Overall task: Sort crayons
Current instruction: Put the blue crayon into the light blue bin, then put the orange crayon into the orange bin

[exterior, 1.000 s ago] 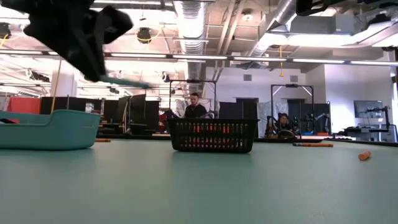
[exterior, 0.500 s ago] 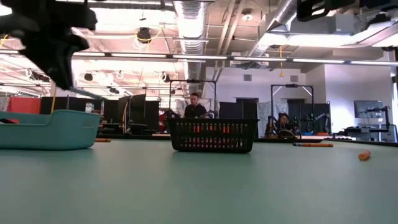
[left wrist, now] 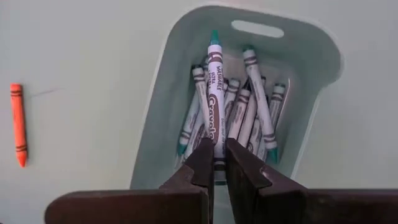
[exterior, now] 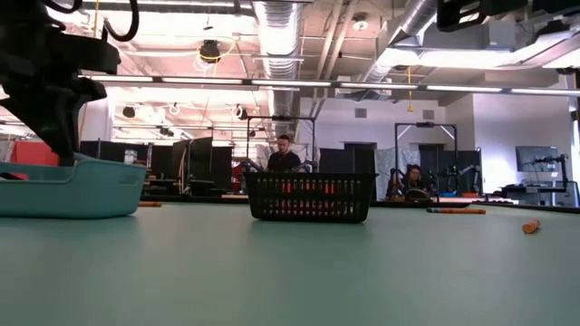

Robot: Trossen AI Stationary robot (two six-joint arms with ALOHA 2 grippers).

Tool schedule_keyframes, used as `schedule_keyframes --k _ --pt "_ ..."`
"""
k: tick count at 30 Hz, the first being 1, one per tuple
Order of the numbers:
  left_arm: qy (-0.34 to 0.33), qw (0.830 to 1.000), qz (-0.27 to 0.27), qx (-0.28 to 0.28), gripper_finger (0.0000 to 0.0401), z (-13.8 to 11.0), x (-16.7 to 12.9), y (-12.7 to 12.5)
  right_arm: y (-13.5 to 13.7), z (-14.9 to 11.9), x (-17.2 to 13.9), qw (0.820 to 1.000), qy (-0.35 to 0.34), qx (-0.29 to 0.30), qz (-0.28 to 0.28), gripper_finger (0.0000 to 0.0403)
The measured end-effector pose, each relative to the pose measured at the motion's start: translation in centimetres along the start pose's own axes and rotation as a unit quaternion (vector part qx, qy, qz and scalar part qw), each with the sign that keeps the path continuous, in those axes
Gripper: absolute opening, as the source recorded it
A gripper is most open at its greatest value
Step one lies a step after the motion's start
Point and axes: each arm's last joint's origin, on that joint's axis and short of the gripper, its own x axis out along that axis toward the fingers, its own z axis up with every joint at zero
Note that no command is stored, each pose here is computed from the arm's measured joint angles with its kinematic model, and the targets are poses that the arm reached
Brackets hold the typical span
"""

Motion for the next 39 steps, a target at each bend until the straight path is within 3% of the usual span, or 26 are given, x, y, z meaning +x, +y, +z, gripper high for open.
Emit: schedule_keyframes --k 4,13,19,23,27,30,34,39 --pt "-0.002 1.000 -0.001 -0.002 0.0033 0.0 0.0 0.0 0.0 0.0 0.0 1.000 0.000 0.000 0.000 0.0091" --pt "-0.002 0.999 -0.001 -0.033 0.0132 0.0 0.0 0.0 0.0 0.0 0.0 1.000 0.000 0.011 0.000 0.0091" --pt "-0.016 0.996 -0.032 -0.085 0.0157 0.8 -0.7 -0.4 0.0 -0.9 -0.1 0.995 0.049 0.068 -0.050 0.0091" --pt "-0.111 0.990 -0.065 -0.052 0.0156 2.3 -1.5 -1.3 -0.4 -1.7 -1.0 0.973 0.123 0.160 -0.111 0.0091" --pt "-0.240 0.965 -0.093 0.045 0.0151 4.0 -2.8 -2.9 -1.4 -1.6 -2.9 0.919 0.257 0.266 -0.136 0.0091" --pt "-0.316 0.936 -0.098 0.121 0.0147 5.0 -3.8 -3.6 -2.3 -1.0 -4.5 0.888 0.350 0.261 -0.141 0.0091" --pt "-0.390 0.902 -0.092 0.163 0.0142 5.4 -5.7 -3.0 -3.3 -0.1 -6.0 0.883 0.417 0.200 -0.082 0.0091" --pt "-0.447 0.873 -0.095 0.169 0.0135 4.4 -8.0 -0.8 -4.5 0.8 -6.5 0.887 0.439 0.146 0.013 0.0091"
